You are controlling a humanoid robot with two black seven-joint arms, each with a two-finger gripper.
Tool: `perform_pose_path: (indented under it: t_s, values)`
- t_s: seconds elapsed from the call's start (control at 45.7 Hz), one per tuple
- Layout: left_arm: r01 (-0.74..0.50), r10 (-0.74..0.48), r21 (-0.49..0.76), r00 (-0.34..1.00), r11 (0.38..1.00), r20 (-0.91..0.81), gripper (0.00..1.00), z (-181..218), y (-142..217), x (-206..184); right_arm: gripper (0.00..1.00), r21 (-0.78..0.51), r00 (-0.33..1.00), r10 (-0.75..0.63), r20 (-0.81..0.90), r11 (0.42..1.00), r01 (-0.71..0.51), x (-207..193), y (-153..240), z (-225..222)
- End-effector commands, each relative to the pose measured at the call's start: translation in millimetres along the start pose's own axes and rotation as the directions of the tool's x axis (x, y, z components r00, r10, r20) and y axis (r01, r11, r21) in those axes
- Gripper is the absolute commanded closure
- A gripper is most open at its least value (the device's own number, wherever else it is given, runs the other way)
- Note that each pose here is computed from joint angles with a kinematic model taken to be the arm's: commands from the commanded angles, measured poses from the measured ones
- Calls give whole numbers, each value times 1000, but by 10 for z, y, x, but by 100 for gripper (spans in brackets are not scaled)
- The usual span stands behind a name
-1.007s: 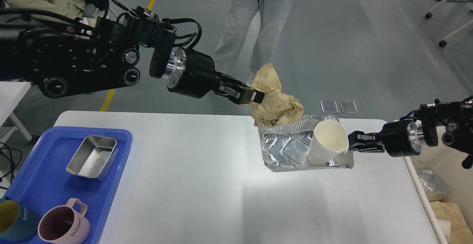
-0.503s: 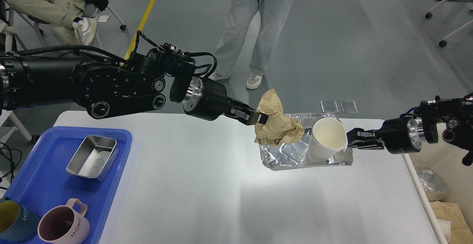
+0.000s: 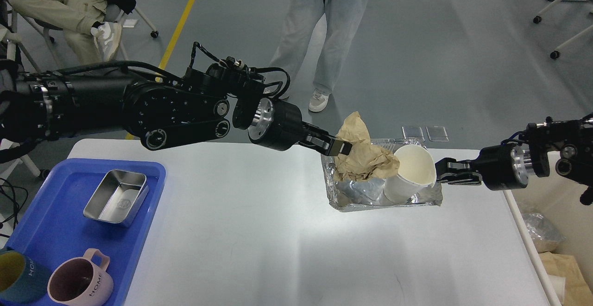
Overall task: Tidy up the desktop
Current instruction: 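Lift the paper towel and place it into the foil tray, then tip the foil tray into the white bin with the right gripper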
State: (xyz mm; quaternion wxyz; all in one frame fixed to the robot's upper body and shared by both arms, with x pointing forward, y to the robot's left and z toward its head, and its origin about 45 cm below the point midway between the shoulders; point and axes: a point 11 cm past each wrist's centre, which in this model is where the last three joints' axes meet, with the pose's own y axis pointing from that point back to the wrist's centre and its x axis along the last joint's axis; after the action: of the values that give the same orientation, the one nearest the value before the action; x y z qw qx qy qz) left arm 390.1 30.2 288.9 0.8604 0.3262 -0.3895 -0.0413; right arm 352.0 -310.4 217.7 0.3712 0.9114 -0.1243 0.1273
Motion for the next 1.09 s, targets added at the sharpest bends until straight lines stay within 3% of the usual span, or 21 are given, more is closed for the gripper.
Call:
perform_pose_path:
  t_s: [0.0,0.044,0.131,0.591,0.81,1.073]
  values:
    - [-31,31,-4,999,999,-20,34,28,-78,83,100,0,1000,0,0,1000,0,0,2,1]
    - [-37,37,-5,999,999,-25,27,26,-82,88,100,1,1000,0,0,1000,0,0,2,-1]
    - [-41,40,-6,999,999,-28,21,27,-82,92,100,1,1000,2,2,1000,-2,2,8,2]
    - [-129,124,-42,986,991,-107,14,80,17,285,100,-27,998,53,46,998,-52,71,79,153]
    - [-322,311,8,907,947,-285,14,-264,435,563,100,-97,976,167,142,983,-154,161,329,504]
    - [-558,560,139,718,818,-414,14,-869,1020,554,100,-230,883,370,288,922,-311,180,775,1120]
